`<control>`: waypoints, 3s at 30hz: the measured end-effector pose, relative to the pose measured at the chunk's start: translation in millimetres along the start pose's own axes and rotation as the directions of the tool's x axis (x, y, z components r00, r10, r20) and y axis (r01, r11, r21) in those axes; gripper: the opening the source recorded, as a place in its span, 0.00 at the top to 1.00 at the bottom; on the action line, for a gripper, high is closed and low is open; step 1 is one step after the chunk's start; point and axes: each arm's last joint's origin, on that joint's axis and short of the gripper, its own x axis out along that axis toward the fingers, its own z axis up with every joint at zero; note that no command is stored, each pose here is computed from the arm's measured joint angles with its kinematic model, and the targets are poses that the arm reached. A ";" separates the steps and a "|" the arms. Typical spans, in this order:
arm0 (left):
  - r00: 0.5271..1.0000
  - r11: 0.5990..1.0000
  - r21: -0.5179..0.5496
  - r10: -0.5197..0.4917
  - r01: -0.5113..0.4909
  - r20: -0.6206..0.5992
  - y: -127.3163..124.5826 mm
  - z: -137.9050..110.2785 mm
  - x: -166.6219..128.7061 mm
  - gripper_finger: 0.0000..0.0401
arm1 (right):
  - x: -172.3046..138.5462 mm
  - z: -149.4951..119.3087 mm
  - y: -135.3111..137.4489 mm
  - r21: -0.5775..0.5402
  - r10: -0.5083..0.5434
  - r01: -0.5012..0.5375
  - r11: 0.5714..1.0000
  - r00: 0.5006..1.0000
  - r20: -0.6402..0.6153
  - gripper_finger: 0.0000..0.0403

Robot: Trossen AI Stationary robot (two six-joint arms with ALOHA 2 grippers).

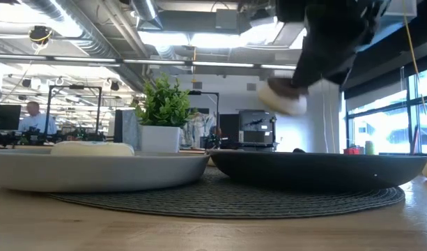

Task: Pick & Place donuts
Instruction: Put the small black donut on the black plate, then put the large black donut on the gray plate

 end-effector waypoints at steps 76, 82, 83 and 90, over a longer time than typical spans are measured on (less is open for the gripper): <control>0.926 0.922 0.177 -0.304 0.345 -0.223 48.7 -18.2 70.2 0.67 | -60.7 -38.4 24.2 -0.047 -0.155 0.166 0.985 0.971 0.184 0.79; 0.919 0.924 0.285 -0.138 0.254 -0.370 48.0 -4.5 97.7 0.68 | -60.8 -40.1 20.6 -0.057 -0.195 0.208 0.976 0.964 0.178 0.79; 0.909 0.923 0.296 -0.114 0.246 -0.400 48.3 -3.8 105.5 0.69 | -60.8 -40.5 20.1 -0.056 -0.200 0.213 0.975 0.964 0.175 0.79; 0.832 0.913 0.343 0.005 0.223 -0.554 50.1 -26.2 158.3 0.69 | -63.0 -48.8 16.8 -0.016 -0.246 0.250 0.968 0.961 0.129 0.79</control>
